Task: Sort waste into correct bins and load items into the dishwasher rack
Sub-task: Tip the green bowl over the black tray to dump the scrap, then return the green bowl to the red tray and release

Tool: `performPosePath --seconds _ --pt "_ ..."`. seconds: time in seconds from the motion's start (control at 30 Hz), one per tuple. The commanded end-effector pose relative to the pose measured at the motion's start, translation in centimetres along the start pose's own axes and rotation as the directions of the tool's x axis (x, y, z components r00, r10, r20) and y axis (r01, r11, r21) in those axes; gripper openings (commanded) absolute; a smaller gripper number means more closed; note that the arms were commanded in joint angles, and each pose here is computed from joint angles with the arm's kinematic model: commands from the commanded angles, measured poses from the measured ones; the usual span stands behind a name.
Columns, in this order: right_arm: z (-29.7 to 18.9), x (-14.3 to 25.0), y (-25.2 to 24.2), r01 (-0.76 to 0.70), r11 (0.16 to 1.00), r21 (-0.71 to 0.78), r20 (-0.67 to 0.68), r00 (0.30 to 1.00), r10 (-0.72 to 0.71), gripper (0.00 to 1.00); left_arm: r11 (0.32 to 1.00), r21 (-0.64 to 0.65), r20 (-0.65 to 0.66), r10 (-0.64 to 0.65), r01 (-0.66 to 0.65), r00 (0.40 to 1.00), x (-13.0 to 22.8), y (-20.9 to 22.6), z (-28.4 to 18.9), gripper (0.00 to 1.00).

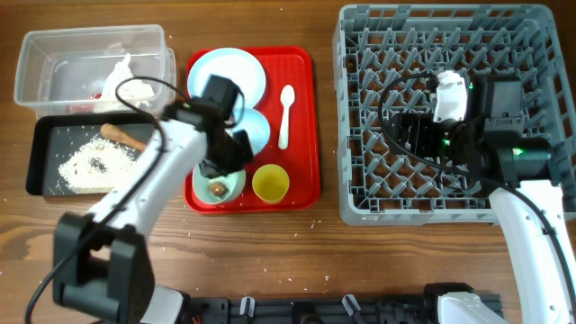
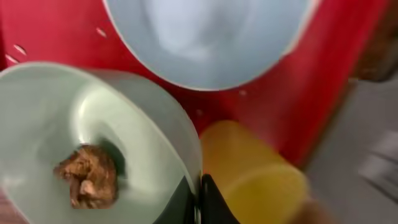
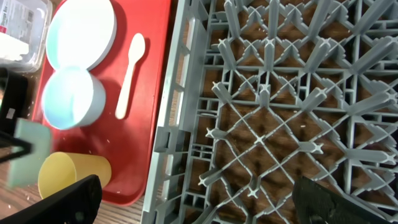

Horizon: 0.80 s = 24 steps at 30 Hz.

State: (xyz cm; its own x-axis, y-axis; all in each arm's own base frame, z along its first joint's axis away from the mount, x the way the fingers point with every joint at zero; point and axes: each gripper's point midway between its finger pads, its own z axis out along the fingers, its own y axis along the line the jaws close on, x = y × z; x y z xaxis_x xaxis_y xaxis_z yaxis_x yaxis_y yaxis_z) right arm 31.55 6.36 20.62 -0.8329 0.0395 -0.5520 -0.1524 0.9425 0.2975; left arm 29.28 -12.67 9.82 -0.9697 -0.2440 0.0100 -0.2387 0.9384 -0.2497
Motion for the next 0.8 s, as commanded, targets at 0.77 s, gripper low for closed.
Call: performPosePath --seconds 0.77 --pt "-0.1 -0.4 0.5 -0.007 1.0 -0.019 0.003 1.0 0.007 1.0 0.197 0.964 -0.048 -0.525 0.176 0.85 -12.2 19.7 -11.8 0.04"
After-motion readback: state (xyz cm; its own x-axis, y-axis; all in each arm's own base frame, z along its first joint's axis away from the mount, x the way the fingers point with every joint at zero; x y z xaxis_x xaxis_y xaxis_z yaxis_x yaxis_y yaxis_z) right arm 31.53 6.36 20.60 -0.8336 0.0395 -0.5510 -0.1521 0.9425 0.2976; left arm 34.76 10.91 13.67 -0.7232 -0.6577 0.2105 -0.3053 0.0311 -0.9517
